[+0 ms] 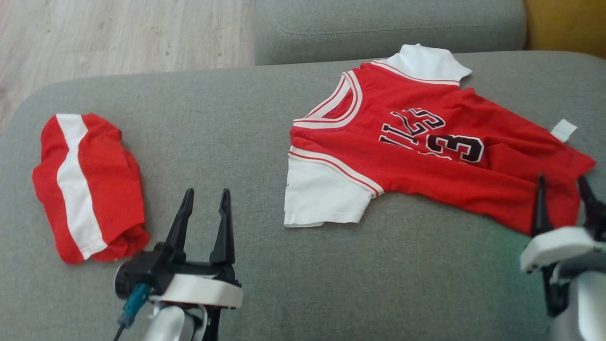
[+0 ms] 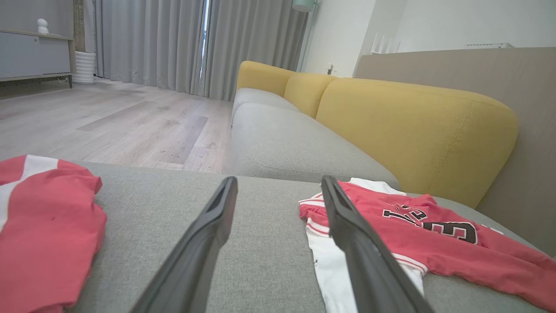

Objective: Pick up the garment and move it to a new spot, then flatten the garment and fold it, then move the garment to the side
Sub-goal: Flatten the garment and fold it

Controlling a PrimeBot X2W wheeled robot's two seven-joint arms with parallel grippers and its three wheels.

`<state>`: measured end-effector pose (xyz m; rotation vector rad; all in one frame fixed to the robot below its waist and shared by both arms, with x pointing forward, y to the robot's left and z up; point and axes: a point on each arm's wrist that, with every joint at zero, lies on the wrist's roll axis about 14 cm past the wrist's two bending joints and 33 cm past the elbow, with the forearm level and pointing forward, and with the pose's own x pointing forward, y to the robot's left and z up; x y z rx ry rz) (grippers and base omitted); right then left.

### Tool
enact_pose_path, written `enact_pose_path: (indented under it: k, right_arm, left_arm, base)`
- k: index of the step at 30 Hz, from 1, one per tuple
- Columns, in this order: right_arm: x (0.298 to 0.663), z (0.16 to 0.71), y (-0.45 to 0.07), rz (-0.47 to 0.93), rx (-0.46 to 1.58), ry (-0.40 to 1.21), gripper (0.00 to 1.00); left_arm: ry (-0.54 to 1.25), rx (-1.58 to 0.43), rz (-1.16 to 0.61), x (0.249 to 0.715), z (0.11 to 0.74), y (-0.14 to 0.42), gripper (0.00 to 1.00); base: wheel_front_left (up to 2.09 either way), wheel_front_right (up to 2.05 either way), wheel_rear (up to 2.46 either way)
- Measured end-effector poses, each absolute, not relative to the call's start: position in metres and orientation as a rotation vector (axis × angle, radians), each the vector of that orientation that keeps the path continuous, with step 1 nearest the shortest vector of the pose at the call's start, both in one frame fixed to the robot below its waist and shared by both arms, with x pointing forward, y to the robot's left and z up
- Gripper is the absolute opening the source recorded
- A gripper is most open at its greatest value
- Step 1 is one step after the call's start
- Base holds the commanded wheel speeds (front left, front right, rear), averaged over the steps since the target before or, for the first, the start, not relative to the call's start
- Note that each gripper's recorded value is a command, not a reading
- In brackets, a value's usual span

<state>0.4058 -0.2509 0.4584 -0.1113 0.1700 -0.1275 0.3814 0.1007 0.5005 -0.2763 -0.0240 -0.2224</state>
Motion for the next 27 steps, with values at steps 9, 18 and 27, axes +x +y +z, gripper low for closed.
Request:
enact_pose_path:
  k: [9, 18, 27]
  right_arm:
    - [0.359, 0.441, -0.214, -0.056, 0.067, 0.144, 1.0]
    - [0.352, 0.44, -0.21, -0.05, 0.093, 0.139, 1.0]
    - [0.37, 0.446, -0.213, -0.056, 0.08, 0.114, 1.0]
  left_arm:
    - [-0.034, -0.269, -0.252, 0.377, 0.505, 0.093, 1.0]
    - [-0.027, -0.264, -0.277, 0.378, 0.503, 0.085, 1.0]
    - [0.115, -0.181, -0.398, 0.383, 0.465, 0.049, 1.0]
  base:
    - [0.0, 0.0, 0.0]
    - [0.0, 0.0, 0.0]
    - [0.0, 0.0, 0.0]
